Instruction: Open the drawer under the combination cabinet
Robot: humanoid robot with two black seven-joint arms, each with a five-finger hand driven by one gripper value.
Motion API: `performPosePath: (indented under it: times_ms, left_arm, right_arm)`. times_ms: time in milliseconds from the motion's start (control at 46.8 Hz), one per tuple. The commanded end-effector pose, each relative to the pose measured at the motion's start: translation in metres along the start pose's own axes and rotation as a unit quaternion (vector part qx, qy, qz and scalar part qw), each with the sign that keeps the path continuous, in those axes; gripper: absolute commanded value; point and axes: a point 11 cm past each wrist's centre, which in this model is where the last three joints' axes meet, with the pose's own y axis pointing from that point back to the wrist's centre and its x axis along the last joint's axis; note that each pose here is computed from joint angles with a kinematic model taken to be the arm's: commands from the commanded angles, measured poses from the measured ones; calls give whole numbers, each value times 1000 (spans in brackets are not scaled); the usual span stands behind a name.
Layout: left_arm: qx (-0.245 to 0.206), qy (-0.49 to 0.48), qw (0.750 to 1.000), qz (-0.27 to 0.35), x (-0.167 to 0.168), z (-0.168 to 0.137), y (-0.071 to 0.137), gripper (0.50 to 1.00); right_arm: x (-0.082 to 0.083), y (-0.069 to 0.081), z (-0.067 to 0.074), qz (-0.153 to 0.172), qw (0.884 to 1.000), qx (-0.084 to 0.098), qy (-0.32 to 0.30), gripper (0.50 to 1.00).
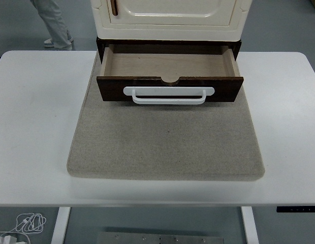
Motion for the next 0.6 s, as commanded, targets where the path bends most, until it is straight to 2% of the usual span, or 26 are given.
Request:
performPosePath:
  times_ms: [0,107,192,321,406,577]
  left_arm:
    - [-2,55,997,49,24,-17,9,1000]
    - [1,108,987,116,51,-40,23,1000]
    - [18,137,979,152,62,-70,33,1000]
    - [55,191,961,194,61,-127,45,1000]
    - [79,226,943,233,69,-164,62,1000]
    - [131,286,911,267,57,-245,94,1000]
  right_arm:
    - [0,0,0,0,1000,0,0,926]
    - [0,0,0,0,1000,0,0,926]
    - [0,0,0,0,1000,0,0,926]
    - [0,0,0,0,1000,0,0,926]
    - [0,0,0,0,1000,0,0,926]
    - [0,0,0,0,1000,0,0,926]
